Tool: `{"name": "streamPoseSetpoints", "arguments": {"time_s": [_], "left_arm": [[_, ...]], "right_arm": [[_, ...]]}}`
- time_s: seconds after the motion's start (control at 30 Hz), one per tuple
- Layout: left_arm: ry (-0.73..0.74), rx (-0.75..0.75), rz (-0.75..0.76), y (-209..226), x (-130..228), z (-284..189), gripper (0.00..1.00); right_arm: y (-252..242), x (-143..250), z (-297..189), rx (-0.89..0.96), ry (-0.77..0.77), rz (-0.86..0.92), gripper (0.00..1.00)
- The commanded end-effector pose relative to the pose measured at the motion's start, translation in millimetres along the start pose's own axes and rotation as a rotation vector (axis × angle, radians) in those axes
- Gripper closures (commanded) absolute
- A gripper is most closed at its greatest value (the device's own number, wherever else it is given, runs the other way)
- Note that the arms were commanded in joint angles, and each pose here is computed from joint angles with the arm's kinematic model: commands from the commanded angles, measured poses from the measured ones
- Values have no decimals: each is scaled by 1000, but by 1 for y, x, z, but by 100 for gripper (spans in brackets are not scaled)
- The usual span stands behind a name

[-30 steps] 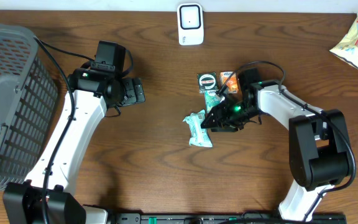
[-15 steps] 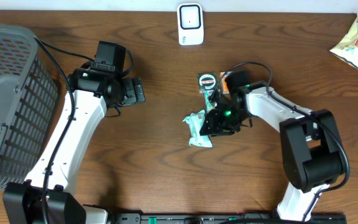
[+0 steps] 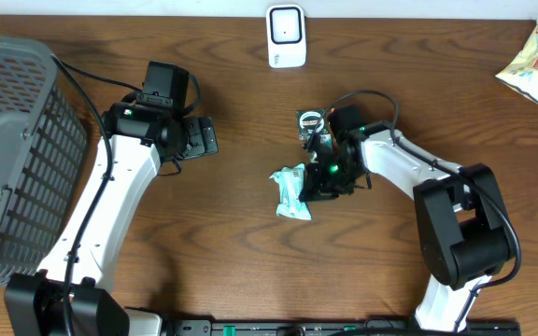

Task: Scan the item barcode

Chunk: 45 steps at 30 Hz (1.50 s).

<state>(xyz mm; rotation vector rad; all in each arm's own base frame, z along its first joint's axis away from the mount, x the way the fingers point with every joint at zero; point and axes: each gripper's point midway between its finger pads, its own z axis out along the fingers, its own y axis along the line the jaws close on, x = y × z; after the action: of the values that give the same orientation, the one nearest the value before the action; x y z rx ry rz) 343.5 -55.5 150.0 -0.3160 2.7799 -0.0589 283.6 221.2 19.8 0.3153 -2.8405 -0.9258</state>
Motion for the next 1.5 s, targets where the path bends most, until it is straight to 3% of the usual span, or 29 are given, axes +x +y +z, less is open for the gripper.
{"name": "streamPoseSetpoints", "arguments": {"time_s": [0.0, 0.1, 0.17, 0.23, 0.27, 0.3, 0.37, 0.57, 0.67, 0.77, 0.93, 0.97, 1.23, 1.47], "left_arm": [[-3, -14, 2, 4, -2, -1, 2], [-3, -14, 2, 4, -2, -1, 2], [-3, -14, 2, 4, -2, -1, 2], [-3, -14, 2, 4, -2, -1, 2], [-3, -14, 2, 4, -2, -1, 2], [-3, -14, 2, 4, -2, -1, 2], [-3, -14, 2, 4, -2, -1, 2], [-3, -14, 2, 4, -2, -1, 2], [-3, -14, 2, 4, -2, -1, 2], [-3, -14, 2, 4, -2, -1, 3], [-3, -14, 2, 4, -2, -1, 2], [-3, -14, 2, 4, -2, -1, 2], [-3, -14, 2, 4, -2, -1, 2], [-3, -14, 2, 4, -2, -1, 3]], "right_arm": [[29, -24, -30, -4, -101, -132, 99], [33, -31, -42, 21, -140, -153, 99], [28, -27, -41, 46, -125, -134, 88], [21, -19, -39, 72, -97, -111, 58], [18, -14, -37, 78, -78, -95, 38], [16, -9, -35, 79, -64, -72, 30], [11, -1, -28, 81, -44, -25, 23], [3, 16, 0, 62, -26, 68, 20], [10, 19, 16, -12, -38, 81, 25], [9, 20, 26, -22, -58, 112, 40], [5, 21, 33, -20, -77, 117, 93], [3, 20, 33, -13, -82, 119, 99], [16, -6, 1, -22, -159, -2, 99], [71, -28, -70, 21, -274, -497, 99]]}}
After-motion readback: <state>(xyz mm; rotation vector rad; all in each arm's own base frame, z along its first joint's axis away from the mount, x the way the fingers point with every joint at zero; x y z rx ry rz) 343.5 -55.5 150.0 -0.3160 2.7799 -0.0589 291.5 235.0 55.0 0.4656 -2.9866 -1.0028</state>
